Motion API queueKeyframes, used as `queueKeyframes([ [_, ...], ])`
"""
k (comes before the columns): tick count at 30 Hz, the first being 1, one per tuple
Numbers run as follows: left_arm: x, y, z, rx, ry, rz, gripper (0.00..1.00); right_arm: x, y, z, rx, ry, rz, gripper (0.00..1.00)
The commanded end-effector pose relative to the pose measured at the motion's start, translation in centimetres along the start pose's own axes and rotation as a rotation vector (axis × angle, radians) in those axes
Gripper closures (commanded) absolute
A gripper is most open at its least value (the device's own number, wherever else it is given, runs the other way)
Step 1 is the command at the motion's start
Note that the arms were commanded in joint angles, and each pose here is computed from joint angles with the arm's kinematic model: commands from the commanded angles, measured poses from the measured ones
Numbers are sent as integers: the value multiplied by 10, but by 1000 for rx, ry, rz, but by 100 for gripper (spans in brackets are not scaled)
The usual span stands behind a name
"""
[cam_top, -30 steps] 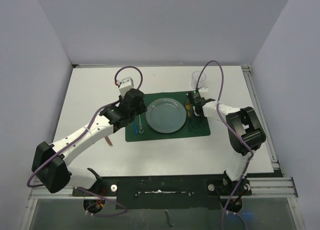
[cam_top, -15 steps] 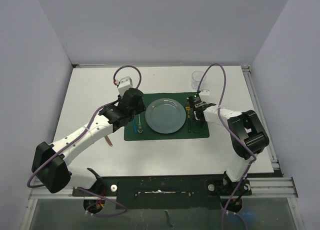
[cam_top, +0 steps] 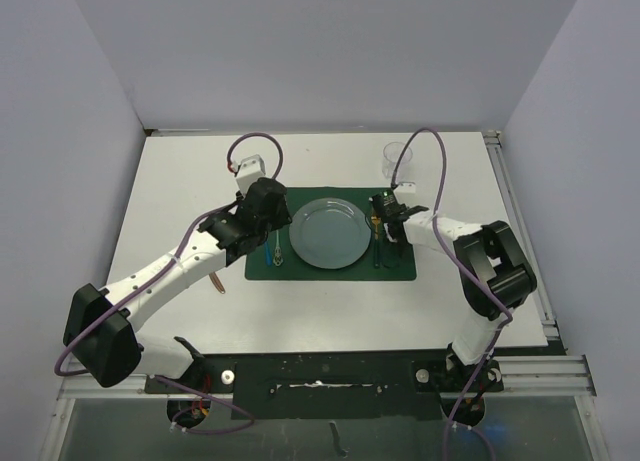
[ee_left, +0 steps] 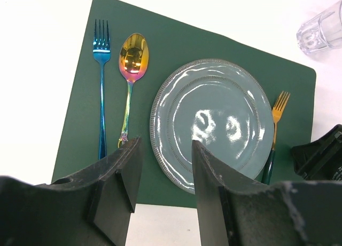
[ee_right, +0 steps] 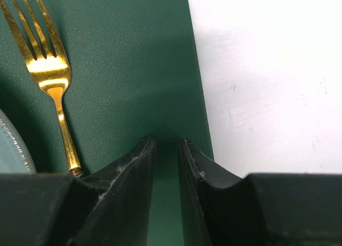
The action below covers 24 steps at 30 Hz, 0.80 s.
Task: Set the dinner table for one person
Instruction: Adjust the napkin at the center of the board.
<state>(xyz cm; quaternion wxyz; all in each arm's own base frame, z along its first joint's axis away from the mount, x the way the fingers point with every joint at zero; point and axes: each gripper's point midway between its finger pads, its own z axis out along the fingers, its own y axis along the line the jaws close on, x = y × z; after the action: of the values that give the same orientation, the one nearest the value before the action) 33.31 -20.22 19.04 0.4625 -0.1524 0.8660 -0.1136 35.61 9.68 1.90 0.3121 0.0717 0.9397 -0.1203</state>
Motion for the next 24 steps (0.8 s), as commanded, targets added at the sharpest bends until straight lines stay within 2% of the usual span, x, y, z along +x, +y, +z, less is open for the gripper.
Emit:
queueKeyframes([
  [1, -21, -2, -8, 14, -57, -31, 60, 4, 1, -16, -13, 48, -45, 74],
  [9, -31, -2, -12, 16, -77, -55, 60, -64, 8, -78, -162, -123, 1, 73],
  [13, -31, -5, -12, 26, -73, -65, 60, -89, -1, -100, -172, -194, 15, 69],
  [20, -37, 7, -22, -22, -103, -92, 61, -91, -8, -107, -185, -220, 55, 70],
  [24, -31, 39, -24, -184, -89, -42, 61, -90, -6, -107, -220, -224, 72, 70],
])
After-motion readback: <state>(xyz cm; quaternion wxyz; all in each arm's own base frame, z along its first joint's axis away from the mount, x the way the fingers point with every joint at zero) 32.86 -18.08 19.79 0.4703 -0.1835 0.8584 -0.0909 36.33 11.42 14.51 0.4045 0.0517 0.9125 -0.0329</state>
